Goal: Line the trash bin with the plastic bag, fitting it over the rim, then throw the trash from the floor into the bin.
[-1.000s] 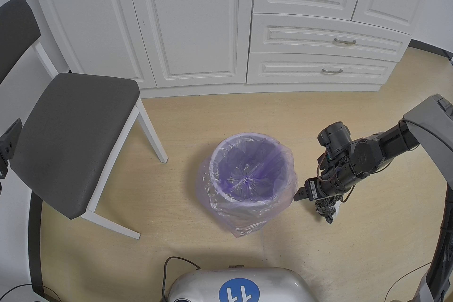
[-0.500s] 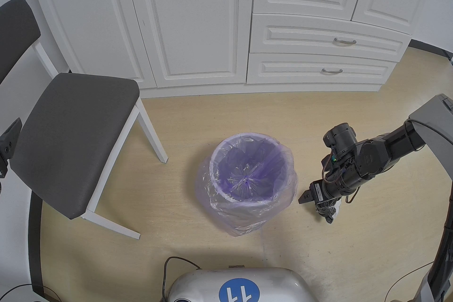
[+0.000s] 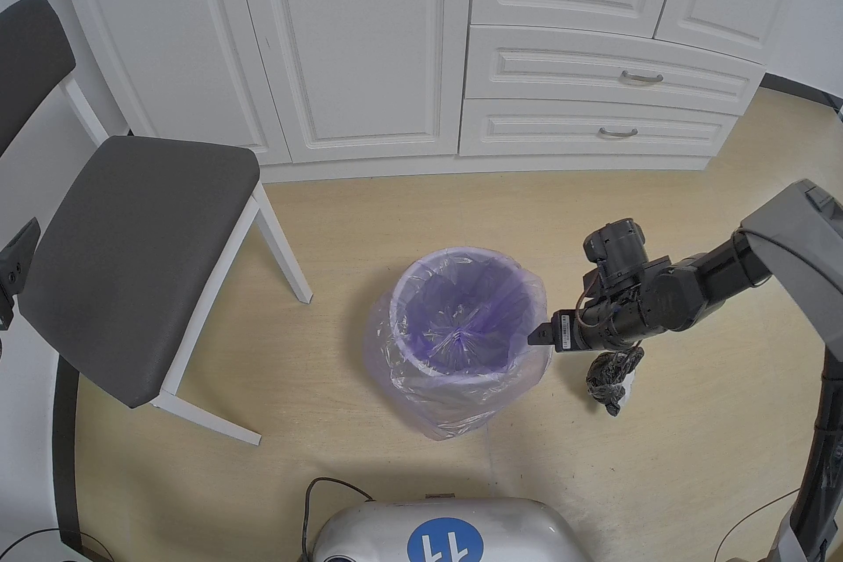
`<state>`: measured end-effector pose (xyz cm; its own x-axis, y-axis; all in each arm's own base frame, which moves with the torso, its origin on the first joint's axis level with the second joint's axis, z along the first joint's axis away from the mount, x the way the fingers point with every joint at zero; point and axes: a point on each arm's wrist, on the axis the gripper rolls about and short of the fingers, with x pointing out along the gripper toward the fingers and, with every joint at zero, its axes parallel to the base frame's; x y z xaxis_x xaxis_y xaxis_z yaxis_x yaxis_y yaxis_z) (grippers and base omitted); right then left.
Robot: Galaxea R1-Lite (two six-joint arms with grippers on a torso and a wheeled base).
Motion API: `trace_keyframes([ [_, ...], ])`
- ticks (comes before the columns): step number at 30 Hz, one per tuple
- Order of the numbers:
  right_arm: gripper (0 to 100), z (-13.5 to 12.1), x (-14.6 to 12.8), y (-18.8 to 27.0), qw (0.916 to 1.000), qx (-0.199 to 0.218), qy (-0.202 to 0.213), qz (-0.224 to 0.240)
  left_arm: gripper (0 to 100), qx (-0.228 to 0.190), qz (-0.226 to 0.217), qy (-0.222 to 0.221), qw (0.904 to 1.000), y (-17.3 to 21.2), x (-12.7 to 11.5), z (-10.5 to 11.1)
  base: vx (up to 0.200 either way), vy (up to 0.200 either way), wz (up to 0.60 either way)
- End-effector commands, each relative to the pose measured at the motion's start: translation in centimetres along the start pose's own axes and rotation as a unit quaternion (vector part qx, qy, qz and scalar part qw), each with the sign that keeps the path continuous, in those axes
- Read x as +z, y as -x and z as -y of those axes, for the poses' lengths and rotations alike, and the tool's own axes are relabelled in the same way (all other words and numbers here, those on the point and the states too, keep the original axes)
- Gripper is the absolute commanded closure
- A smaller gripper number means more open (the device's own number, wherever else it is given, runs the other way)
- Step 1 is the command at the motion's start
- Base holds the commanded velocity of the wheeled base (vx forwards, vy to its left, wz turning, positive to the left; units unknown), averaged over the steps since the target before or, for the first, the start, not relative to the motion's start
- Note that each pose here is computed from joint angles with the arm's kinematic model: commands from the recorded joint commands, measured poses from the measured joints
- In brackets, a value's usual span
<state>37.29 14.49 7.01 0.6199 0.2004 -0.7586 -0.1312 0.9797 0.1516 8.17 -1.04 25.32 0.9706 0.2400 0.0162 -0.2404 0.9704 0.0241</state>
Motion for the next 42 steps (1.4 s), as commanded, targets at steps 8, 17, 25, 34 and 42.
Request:
trace_keyframes([
  [8, 0, 1.3, 0.2, -4.4, 0.9981, -0.028, -0.054, 0.001, 0, 0.000, -0.001, 0.000, 1.0000, 0.0, 0.0, 0.0, 0.000, 0.000, 0.00],
  [17, 0, 2.6, 0.7, -3.0, 0.9983, -0.029, -0.050, 0.000, 0, 0.000, -0.001, 0.000, 1.0000, 0.0, -0.1, 0.0, 0.000, 0.000, 0.00],
  [25, 0, 1.6, 1.5, -2.9, 0.9968, 0.000, -0.079, 0.008, 0, 0.000, -0.001, 0.000, 1.0000, 0.0, 0.0, 0.0, 0.000, 0.000, 0.00],
  [34, 0, -1.5, -0.1, -6.5, 0.9916, 0.037, -0.124, 0.005, 0, 0.000, -0.002, -0.002, 1.0000, 0.0, -0.1, 0.0, 0.000, 0.000, 0.00],
  [42, 0, -1.3, -0.2, -6.2, 0.9924, 0.033, -0.118, -0.001, 0, 0.000, -0.001, -0.001, 1.0000, 0.0, -0.1, 0.0, 0.000, 0.000, 0.00],
])
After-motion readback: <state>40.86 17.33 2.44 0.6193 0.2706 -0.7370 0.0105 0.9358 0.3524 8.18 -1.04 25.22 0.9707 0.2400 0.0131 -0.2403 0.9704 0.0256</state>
